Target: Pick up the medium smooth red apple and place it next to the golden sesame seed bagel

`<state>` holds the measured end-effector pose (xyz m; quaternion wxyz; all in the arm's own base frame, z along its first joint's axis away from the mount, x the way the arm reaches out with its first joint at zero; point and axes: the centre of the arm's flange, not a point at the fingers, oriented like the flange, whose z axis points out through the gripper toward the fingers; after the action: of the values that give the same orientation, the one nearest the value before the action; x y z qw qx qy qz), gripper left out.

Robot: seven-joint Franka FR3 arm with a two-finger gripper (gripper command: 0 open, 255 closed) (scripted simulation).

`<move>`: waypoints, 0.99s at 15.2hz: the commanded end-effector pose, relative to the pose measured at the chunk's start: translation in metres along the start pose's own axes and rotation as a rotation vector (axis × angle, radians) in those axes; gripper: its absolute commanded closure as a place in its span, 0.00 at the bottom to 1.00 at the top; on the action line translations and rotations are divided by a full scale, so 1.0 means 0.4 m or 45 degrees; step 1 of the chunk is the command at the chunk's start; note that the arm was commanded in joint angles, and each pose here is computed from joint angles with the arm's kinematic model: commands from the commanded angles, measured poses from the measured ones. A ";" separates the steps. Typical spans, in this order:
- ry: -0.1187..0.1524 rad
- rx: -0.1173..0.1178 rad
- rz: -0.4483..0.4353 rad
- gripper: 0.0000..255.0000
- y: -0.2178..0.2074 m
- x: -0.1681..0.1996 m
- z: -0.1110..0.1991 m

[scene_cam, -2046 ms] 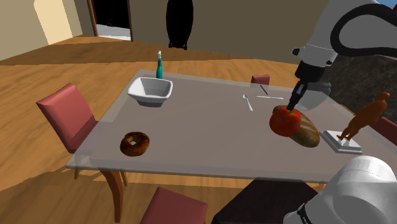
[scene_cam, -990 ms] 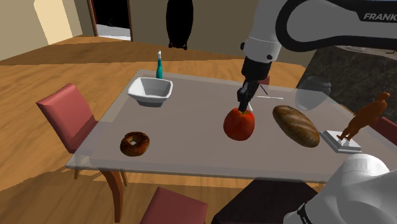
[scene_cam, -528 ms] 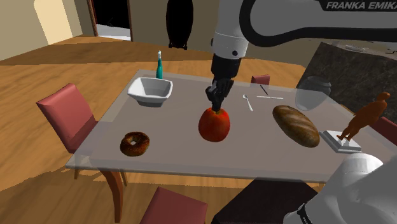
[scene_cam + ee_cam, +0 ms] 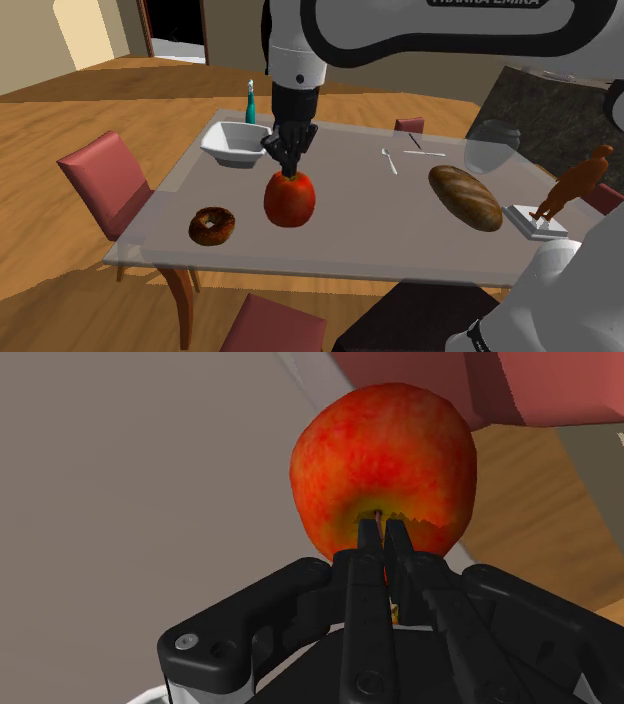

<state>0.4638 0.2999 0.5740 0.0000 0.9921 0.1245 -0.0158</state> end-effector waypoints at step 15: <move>0.001 0.001 0.002 1.00 -0.053 0.047 0.183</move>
<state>0.4746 0.3255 0.5064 -0.0003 0.9922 0.1238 -0.0160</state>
